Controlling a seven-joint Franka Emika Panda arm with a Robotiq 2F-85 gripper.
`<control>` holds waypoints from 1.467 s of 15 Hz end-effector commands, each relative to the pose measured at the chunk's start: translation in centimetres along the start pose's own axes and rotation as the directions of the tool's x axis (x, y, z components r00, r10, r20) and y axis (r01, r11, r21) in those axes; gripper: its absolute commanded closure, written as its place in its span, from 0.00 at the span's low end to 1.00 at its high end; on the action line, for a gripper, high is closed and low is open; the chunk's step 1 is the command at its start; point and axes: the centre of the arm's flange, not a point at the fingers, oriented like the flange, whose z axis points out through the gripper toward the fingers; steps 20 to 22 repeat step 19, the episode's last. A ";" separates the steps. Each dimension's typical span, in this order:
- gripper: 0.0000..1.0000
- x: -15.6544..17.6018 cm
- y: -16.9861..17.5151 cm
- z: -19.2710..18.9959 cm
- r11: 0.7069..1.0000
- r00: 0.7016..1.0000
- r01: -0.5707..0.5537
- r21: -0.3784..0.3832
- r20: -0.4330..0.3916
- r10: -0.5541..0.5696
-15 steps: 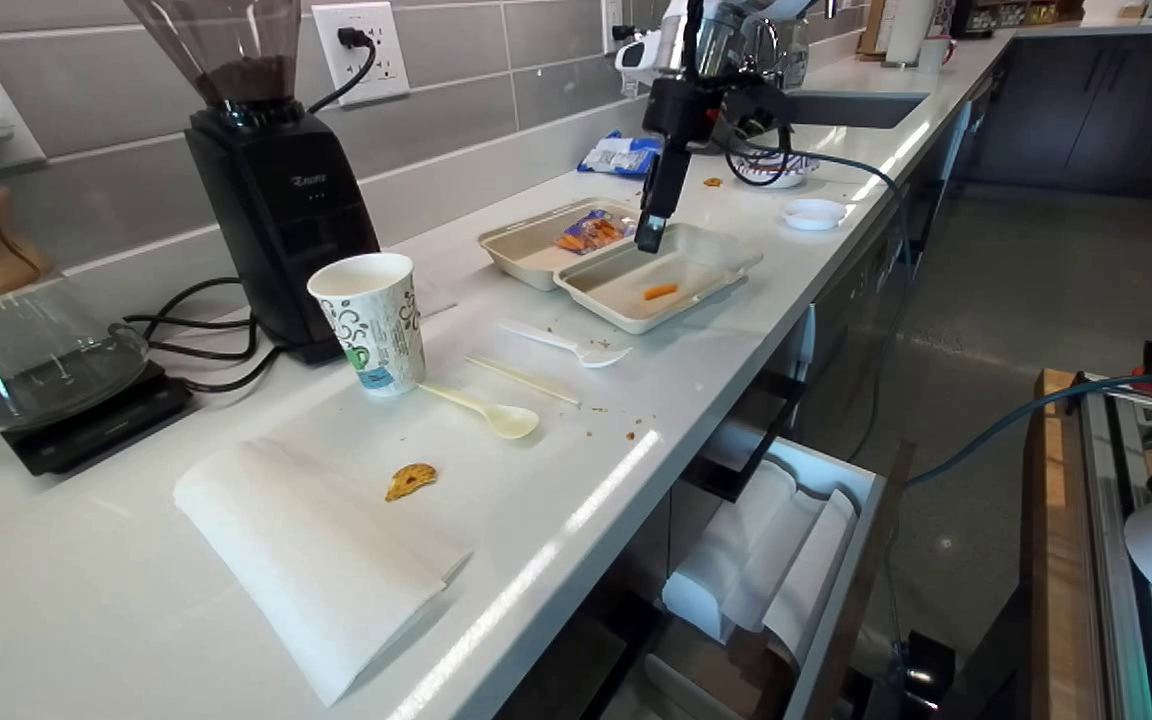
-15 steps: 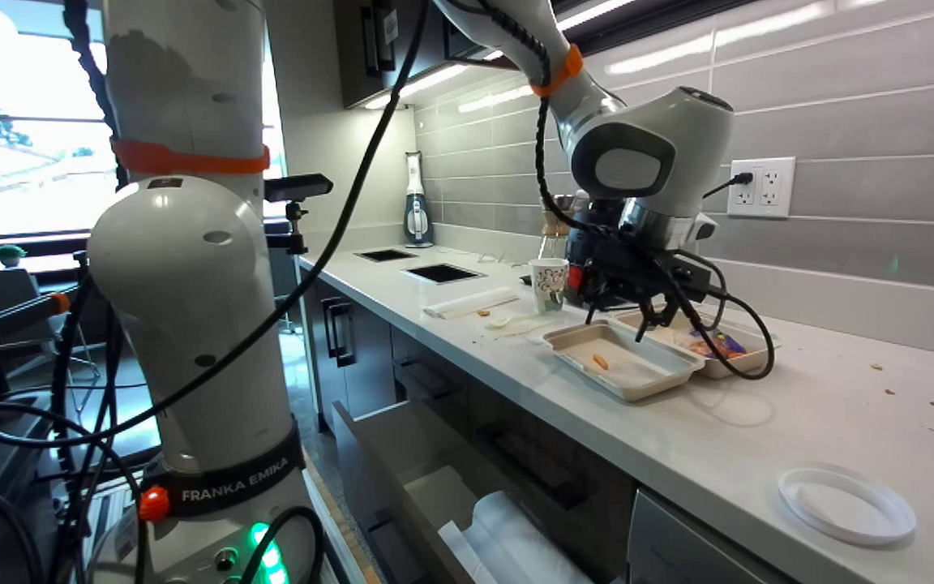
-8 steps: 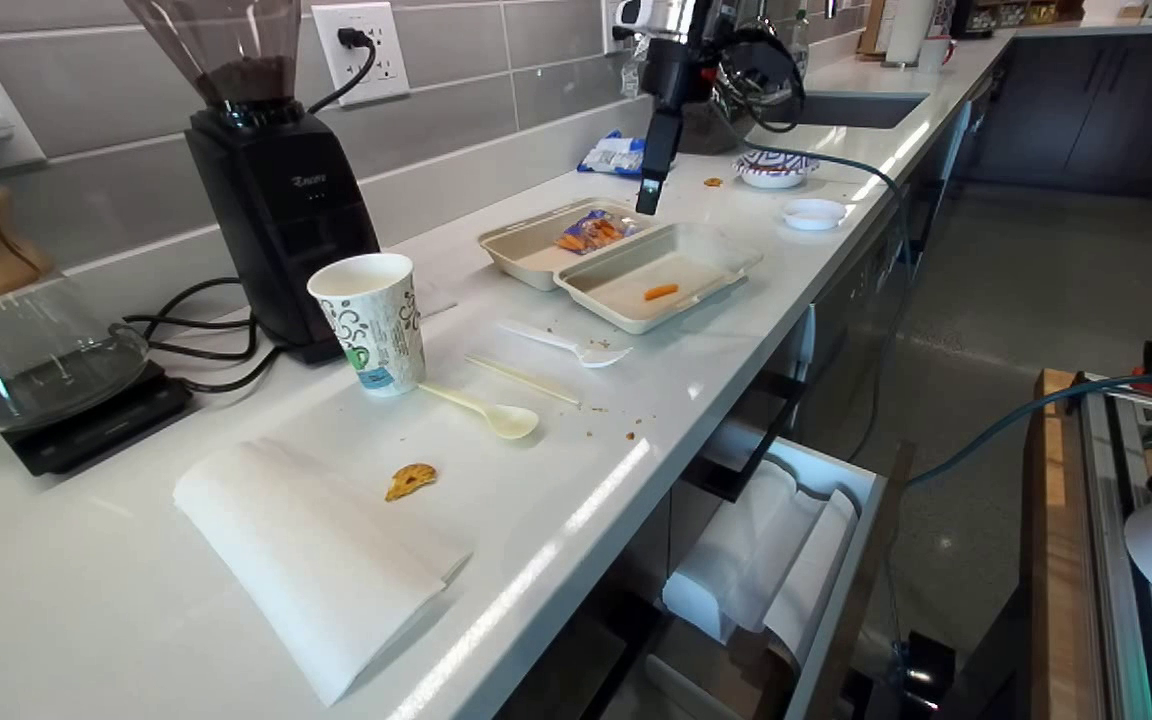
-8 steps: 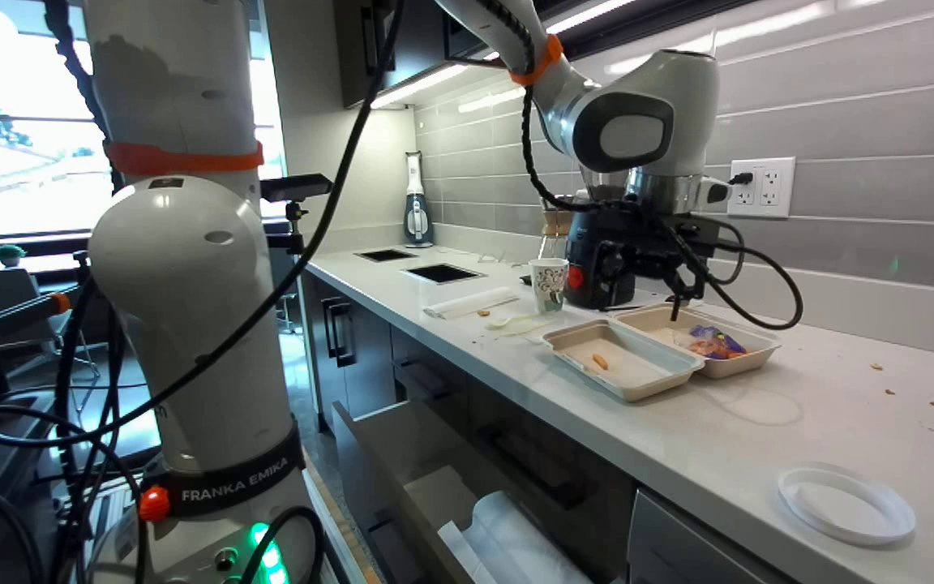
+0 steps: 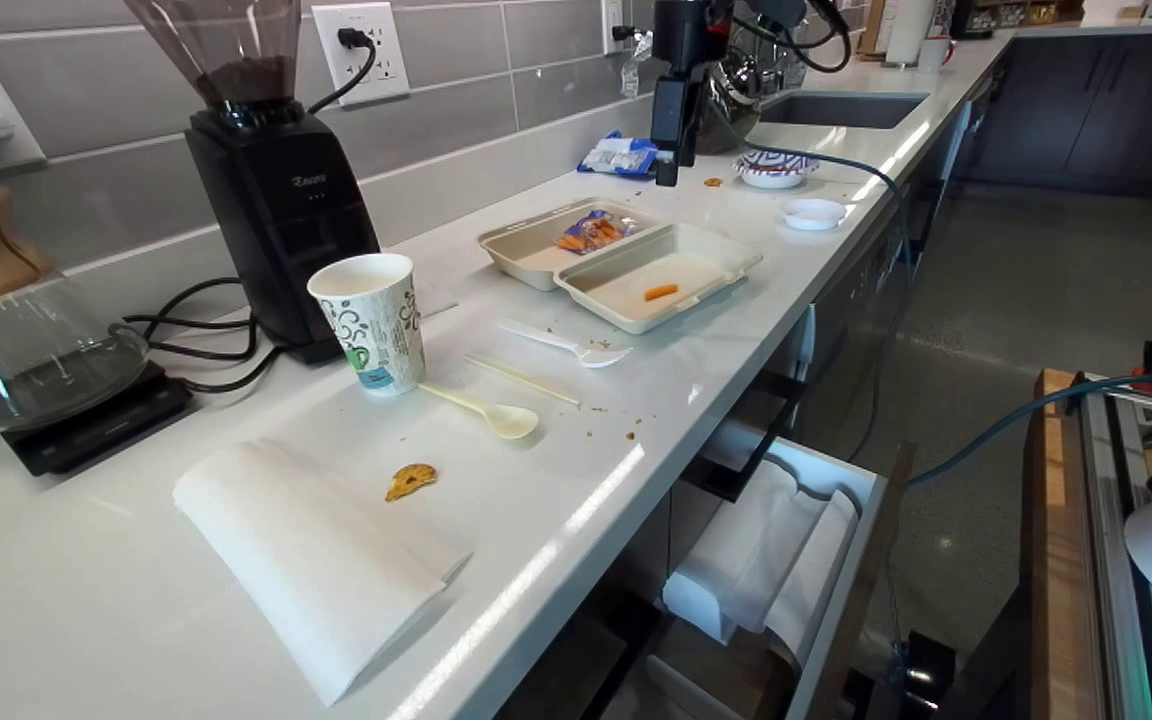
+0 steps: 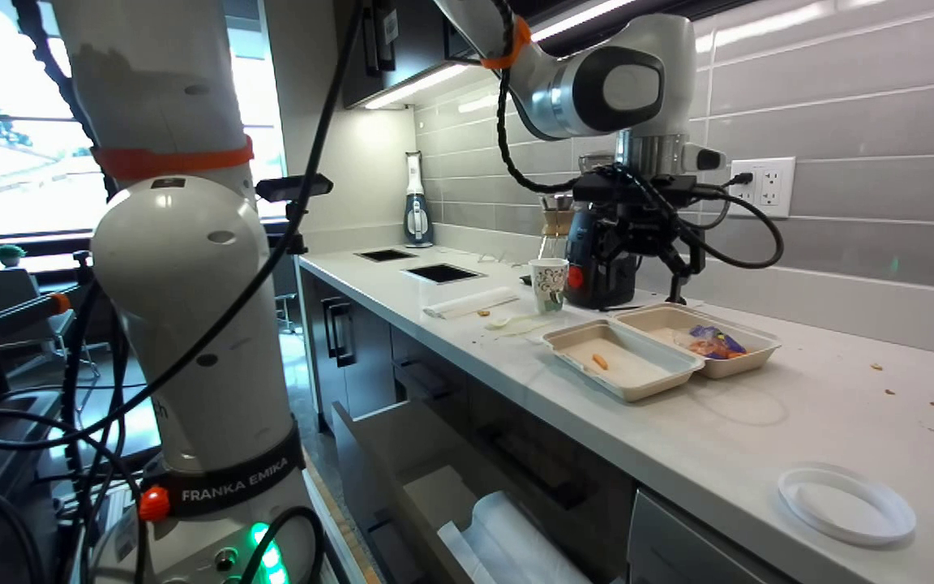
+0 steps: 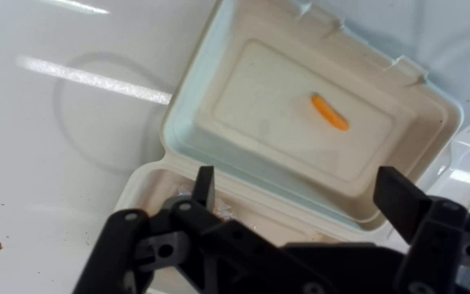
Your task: Remove one orange object from upper segment of the takeaway pack and put it in the lower segment
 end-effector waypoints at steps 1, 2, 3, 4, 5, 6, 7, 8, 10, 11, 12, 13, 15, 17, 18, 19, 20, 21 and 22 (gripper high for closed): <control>0.00 -1.2 -1.5 -2.3 0.999 0.999 -0.019 0.041 0.047 0.017; 0.00 -1.4 -1.8 -2.8 0.998 0.999 -0.018 0.053 0.051 0.015; 0.00 -1.6 -2.2 -3.4 0.999 0.999 -0.018 0.051 0.048 0.016; 0.00 -1.8 -2.5 -4.0 0.998 0.999 -0.025 0.053 0.035 0.024; 0.00 -1.9 -2.7 -4.5 0.998 0.999 -0.024 0.050 0.027 0.022; 0.00 -1.9 -2.9 -5.0 0.999 0.999 -0.032 0.039 0.018 0.031; 0.00 -1.9 -3.1 -5.3 0.999 0.999 -0.040 0.035 0.015 0.040; 0.00 -1.9 -3.3 -5.8 0.998 0.998 -0.062 0.027 0.000 0.062; 0.00 -1.9 -3.6 -6.3 0.994 0.994 -0.105 0.018 0.003 0.105; 0.00 -1.9 -3.7 -6.7 0.993 0.993 -0.120 0.022 0.015 0.119; 0.00 -2.0 -4.0 -6.8 0.992 0.992 -0.128 0.023 0.021 0.128; 0.00 -2.0 -4.0 -6.8 0.989 0.988 -0.149 -0.001 0.024 0.149; 0.00 -1.2 -3.2 -6.6 0.993 0.993 -0.116 0.018 -0.004 0.117; 0.00 -1.2 -3.2 -6.7 0.993 0.993 -0.116 0.018 -0.005 0.116; 0.00 -1.2 -3.2 -6.7 0.993 0.993 -0.116 0.018 -0.005 0.116; 0.00 -1.2 -3.2 -6.7 0.993 0.993 -0.117 0.018 -0.005 0.117; 0.00 -1.2 -3.2 -6.7 0.993 0.993 -0.117 0.018 -0.005 0.117; 0.00 -1.2 -3.2 -6.7 0.993 0.993 -0.117 0.018 -0.005 0.117; 0.00 -1.2 -3.2 -6.7 0.993 0.993 -0.117 0.018 -0.005 0.117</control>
